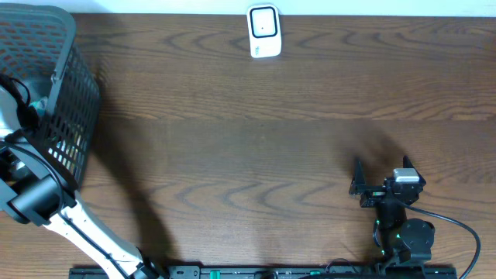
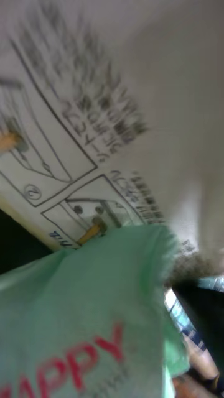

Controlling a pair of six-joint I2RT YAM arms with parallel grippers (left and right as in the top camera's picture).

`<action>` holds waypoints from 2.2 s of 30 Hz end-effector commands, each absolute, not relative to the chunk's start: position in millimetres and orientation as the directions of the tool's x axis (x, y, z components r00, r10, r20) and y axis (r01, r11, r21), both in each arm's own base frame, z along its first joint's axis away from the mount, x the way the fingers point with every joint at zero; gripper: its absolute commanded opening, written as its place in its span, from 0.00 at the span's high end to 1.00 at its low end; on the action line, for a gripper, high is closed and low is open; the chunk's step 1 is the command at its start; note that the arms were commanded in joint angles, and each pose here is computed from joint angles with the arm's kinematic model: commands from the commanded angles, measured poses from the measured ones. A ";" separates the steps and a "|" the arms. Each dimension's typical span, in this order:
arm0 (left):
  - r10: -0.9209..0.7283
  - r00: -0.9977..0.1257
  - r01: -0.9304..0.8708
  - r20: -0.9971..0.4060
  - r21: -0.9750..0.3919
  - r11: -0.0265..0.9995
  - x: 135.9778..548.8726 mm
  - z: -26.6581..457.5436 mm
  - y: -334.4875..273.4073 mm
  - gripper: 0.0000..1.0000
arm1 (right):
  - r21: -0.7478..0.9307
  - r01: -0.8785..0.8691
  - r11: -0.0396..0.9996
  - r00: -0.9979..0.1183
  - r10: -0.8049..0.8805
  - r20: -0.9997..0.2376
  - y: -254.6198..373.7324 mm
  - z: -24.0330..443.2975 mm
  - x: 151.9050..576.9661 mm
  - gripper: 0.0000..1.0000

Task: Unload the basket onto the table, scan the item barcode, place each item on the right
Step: 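Lower the left gripper into the basket and grasp the white-yellow snack bag, then carry the snack bag with the left gripper to the white scanner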

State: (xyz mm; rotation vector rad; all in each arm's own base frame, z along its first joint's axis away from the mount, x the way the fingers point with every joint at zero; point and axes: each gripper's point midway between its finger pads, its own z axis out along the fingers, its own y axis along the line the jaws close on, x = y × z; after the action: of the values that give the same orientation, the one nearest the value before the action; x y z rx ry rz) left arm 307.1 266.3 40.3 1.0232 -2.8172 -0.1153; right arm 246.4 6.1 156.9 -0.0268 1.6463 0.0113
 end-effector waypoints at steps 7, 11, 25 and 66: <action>-0.652 -0.743 -0.646 0.151 0.098 0.757 302.3 29.1 253.9 0.92 | -0.017 -0.025 1.000 -0.076 -0.019 -0.997 6.3 156.3 246.2 0.01; -0.674 -0.727 -0.667 0.133 0.100 0.739 305.7 43.8 256.5 0.93 | -0.017 -0.025 1.000 -0.076 -0.019 -0.997 6.3 156.3 246.2 0.01; -0.762 -0.598 -0.758 -0.249 -0.134 0.639 351.0 172.6 256.1 0.93 | -0.017 -0.025 1.000 -0.076 -0.019 -0.997 6.3 156.3 246.2 0.01; -0.757 -0.233 -0.182 -0.610 -0.737 0.651 345.2 479.1 88.9 0.93 | -0.017 -0.025 1.000 -0.076 -0.019 -0.997 6.3 156.3 246.2 0.01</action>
State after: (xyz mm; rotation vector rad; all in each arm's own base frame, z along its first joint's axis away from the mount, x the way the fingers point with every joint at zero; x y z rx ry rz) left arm 335.4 138.5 465.5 1.9619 -3.6944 0.9607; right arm 246.4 6.1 156.8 -0.0268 1.6467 0.0113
